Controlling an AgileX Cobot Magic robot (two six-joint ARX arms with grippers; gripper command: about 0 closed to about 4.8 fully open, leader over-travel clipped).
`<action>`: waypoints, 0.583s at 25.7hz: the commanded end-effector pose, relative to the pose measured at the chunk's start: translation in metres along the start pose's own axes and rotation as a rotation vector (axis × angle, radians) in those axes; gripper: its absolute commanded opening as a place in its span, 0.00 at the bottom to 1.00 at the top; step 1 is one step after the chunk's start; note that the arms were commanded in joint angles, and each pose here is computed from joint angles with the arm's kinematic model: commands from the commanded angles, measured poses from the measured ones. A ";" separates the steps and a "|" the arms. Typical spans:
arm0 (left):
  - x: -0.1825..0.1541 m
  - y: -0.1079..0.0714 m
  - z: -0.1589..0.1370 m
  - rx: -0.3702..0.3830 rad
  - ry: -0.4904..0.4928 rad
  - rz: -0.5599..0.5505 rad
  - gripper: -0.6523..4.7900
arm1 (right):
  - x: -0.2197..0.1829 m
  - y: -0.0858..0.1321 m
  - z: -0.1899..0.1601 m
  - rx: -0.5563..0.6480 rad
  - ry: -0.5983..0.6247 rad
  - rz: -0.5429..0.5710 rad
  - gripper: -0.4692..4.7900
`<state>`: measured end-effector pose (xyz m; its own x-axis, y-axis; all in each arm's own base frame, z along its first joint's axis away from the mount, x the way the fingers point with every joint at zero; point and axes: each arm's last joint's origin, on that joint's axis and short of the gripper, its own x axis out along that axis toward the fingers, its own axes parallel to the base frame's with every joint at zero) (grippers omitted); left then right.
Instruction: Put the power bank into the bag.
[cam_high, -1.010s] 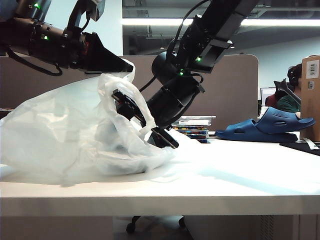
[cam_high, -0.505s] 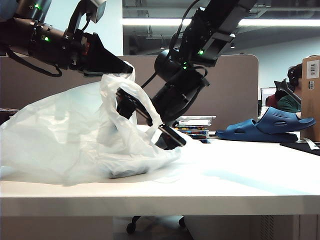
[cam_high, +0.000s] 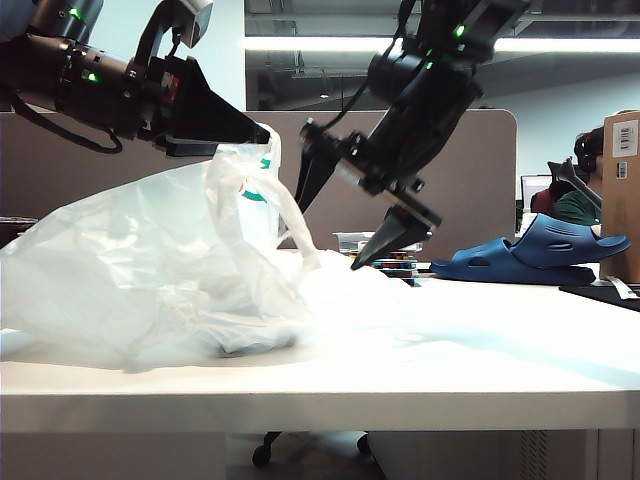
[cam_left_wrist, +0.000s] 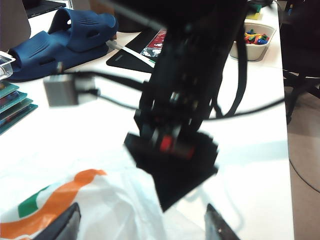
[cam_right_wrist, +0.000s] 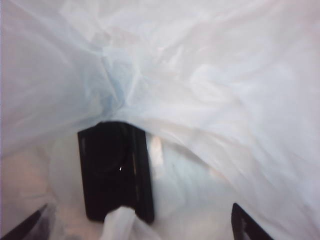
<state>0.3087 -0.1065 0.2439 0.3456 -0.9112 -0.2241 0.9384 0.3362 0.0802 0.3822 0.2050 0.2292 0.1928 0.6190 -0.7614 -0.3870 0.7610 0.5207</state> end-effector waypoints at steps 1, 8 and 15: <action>-0.005 0.000 0.008 0.021 0.005 0.068 0.68 | -0.016 0.000 0.000 -0.032 -0.008 -0.026 1.00; -0.021 -0.008 0.034 0.089 -0.008 0.220 0.68 | -0.052 -0.009 0.001 -0.021 -0.047 -0.056 1.00; -0.051 -0.018 0.065 0.133 0.047 0.650 0.68 | -0.107 -0.020 0.001 0.010 -0.149 -0.132 0.49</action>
<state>0.2766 -0.0853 0.3119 0.7835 -0.6048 -0.1427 0.6152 0.7226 0.3153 0.3737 0.1309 0.2913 0.3369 0.5649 -0.7533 -0.3419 0.8188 0.4611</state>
